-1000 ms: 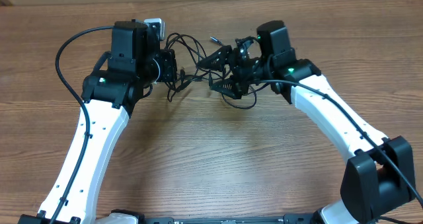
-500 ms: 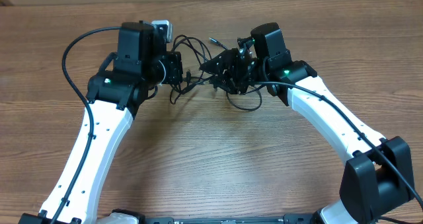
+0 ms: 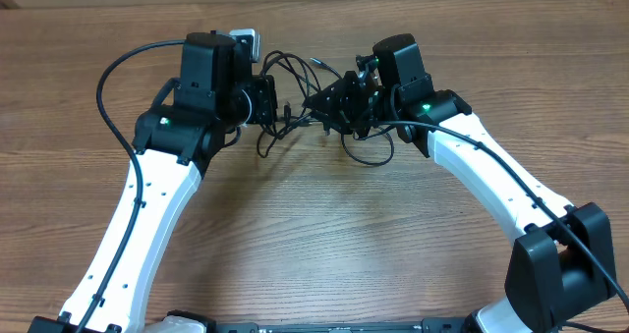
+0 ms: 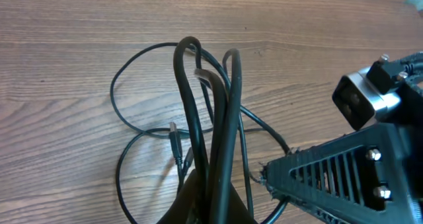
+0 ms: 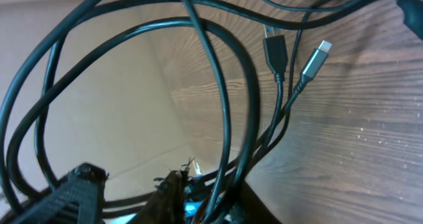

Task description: Untangle cables

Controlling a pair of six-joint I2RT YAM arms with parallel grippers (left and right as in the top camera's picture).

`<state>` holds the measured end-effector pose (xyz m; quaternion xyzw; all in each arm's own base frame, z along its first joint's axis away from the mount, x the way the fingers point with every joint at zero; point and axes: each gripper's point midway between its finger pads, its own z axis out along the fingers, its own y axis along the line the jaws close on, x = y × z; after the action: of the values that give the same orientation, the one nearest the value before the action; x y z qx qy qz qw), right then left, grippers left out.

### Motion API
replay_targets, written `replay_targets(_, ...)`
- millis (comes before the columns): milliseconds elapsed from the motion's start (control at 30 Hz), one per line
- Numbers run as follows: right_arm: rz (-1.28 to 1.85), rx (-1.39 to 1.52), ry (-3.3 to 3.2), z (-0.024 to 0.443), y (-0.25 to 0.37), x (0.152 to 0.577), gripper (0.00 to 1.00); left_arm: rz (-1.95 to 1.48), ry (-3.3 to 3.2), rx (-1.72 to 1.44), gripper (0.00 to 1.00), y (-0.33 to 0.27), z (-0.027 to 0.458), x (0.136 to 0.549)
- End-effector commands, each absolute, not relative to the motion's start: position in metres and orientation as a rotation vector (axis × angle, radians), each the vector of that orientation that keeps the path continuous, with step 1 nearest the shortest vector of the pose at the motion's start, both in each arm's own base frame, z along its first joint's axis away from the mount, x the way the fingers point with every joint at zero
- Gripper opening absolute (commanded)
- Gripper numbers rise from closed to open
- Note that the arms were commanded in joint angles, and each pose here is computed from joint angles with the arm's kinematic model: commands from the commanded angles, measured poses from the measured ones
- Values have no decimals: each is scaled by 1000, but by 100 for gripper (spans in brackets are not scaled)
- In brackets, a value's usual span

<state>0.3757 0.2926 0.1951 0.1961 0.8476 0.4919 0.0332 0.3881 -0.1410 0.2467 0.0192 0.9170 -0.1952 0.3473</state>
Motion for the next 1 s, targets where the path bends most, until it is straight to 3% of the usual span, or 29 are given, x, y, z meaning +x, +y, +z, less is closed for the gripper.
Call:
replay_targets(0, 1521, 570, 2576, 209, 294, 375, 16, -544, 2371, 62, 4, -150, 250, 387)
replay_targets(133, 1535, 562, 2580, 210, 295, 374, 4, -544, 2371, 71, 4, -153, 250, 386)
replay_targets(500, 2025, 388, 2496, 271, 296, 362, 4, -394, 2409, 7, 4, -132, 240, 386)
replay_targets(967, 2228, 488, 2161, 345, 167, 418, 4, -191, 2461, -70, 4, -101, 227, 380)
